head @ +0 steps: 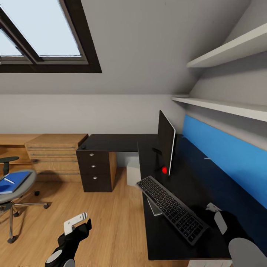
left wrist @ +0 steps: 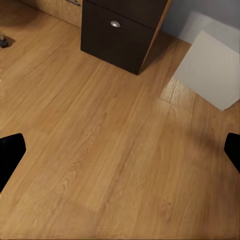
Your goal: In the bedroom, organize the workspace by keeping the computer under the desk, ensuring the monitor is on the desk, placing the keyboard on the desk next to the monitor, placing the mouse on the desk next to the keyboard, moving the folder from the swivel chair onto the desk next to the mouse, stacking the notebook on top of the folder with the pen on top of the notebook, and positioning the swivel chair next to the desk.
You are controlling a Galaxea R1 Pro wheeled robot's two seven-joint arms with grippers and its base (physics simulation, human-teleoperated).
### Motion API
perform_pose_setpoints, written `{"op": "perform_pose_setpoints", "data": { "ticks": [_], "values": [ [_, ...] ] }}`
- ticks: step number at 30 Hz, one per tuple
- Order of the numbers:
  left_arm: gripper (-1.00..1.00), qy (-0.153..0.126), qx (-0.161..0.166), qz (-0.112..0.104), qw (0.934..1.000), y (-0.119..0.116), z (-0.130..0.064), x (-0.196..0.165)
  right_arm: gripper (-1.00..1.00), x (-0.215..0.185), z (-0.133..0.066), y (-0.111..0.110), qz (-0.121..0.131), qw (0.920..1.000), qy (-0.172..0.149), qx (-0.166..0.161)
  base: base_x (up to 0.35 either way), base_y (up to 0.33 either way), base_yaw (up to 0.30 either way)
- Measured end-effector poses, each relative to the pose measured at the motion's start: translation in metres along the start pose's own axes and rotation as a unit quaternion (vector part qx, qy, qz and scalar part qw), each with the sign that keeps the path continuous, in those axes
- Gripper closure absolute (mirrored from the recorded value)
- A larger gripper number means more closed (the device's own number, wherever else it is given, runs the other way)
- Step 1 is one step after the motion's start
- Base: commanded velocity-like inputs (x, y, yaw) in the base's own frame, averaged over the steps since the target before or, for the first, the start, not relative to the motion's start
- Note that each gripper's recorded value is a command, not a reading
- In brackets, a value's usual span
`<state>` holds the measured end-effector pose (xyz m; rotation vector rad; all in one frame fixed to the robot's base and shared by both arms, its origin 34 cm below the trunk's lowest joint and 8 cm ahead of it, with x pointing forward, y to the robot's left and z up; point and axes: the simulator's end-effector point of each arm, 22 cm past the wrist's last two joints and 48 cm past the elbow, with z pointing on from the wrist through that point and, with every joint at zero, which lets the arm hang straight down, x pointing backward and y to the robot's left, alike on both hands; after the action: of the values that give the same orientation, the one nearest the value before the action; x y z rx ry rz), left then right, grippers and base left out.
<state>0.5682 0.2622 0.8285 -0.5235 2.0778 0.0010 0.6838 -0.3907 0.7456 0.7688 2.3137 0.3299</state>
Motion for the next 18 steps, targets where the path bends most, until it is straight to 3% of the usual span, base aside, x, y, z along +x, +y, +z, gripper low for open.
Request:
{"op": "perform_pose_setpoints", "data": {
  "ticks": [5, 18],
  "values": [
    [-1.00, 0.000, 0.000, 0.000, 1.0000, 0.0001, -0.0003, -0.0001, -1.00, 0.0008, 0.0000, 0.0011, -0.001, 1.0000, 0.000, 0.000, -0.115, 0.000, 0.000],
    [-1.00, -0.002, 0.000, 0.001, 1.0000, 0.0001, -0.0005, -0.0007, -1.00, 0.0021, 0.0004, 0.0034, -0.013, 0.9999, 0.002, 0.002, -0.008, 0.000, 0.000]
  ]
}}
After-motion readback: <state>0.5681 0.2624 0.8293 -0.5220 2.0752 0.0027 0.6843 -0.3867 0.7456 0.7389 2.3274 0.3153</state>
